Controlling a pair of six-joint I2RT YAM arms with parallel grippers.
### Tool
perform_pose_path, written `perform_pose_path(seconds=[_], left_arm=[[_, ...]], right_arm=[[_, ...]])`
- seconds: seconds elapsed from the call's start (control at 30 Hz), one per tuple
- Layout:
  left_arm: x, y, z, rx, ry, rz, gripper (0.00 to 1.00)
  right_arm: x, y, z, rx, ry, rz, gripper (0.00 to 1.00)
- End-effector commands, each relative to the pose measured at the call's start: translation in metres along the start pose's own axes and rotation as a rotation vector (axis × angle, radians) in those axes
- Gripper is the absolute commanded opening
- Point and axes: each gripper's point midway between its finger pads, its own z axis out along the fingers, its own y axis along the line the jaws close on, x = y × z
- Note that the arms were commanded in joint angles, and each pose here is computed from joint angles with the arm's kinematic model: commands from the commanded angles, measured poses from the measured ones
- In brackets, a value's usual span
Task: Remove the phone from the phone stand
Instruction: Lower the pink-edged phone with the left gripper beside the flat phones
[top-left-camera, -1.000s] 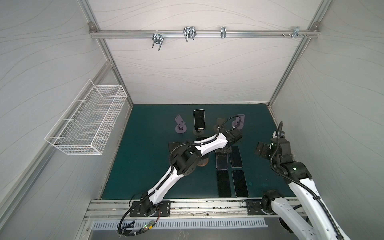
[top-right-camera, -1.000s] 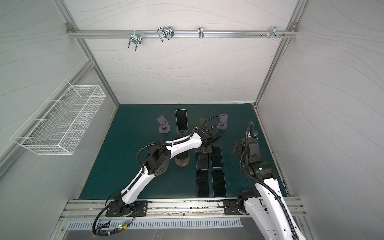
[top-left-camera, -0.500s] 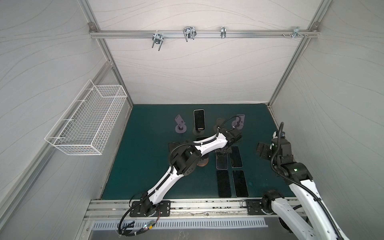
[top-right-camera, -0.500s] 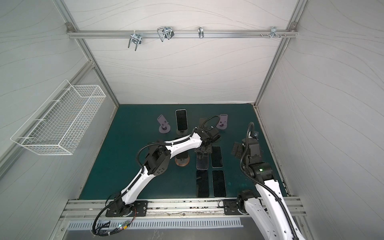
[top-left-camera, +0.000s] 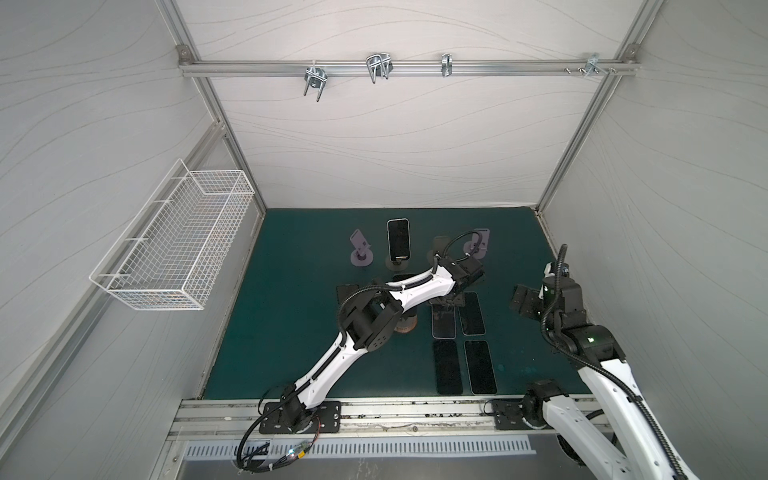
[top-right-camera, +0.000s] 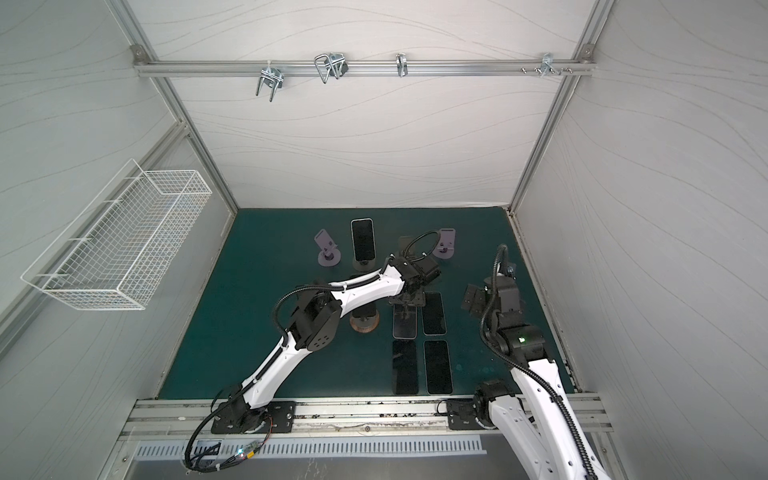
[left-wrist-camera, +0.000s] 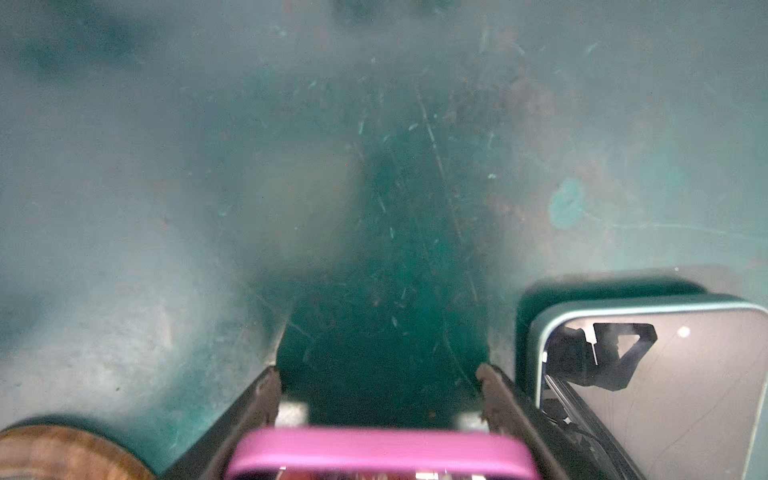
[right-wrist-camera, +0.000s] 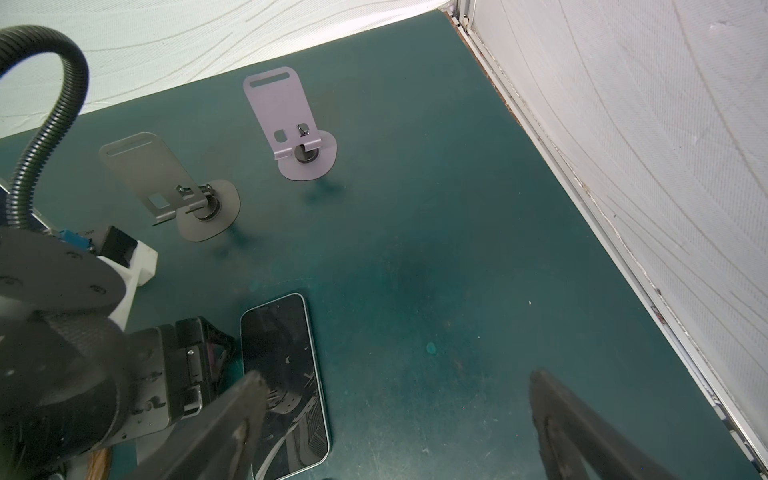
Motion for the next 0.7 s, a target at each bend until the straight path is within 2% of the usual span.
perform_pose_path(seconds=[0.0,0.67], left_arm=[[0.0195,0.0458,0.0412,-0.188,0.070,0.025,0.76],[0.0184,0.0475,0.0404,-0.194,0.062,0.027,0.77]], right_arm=[[0.0043,-0.0011,-0.0004,-0.001,0.014,-0.004,0.99],[0.0049,-0.0001,0.0006,-0.005,0.015,-0.012,0.99]])
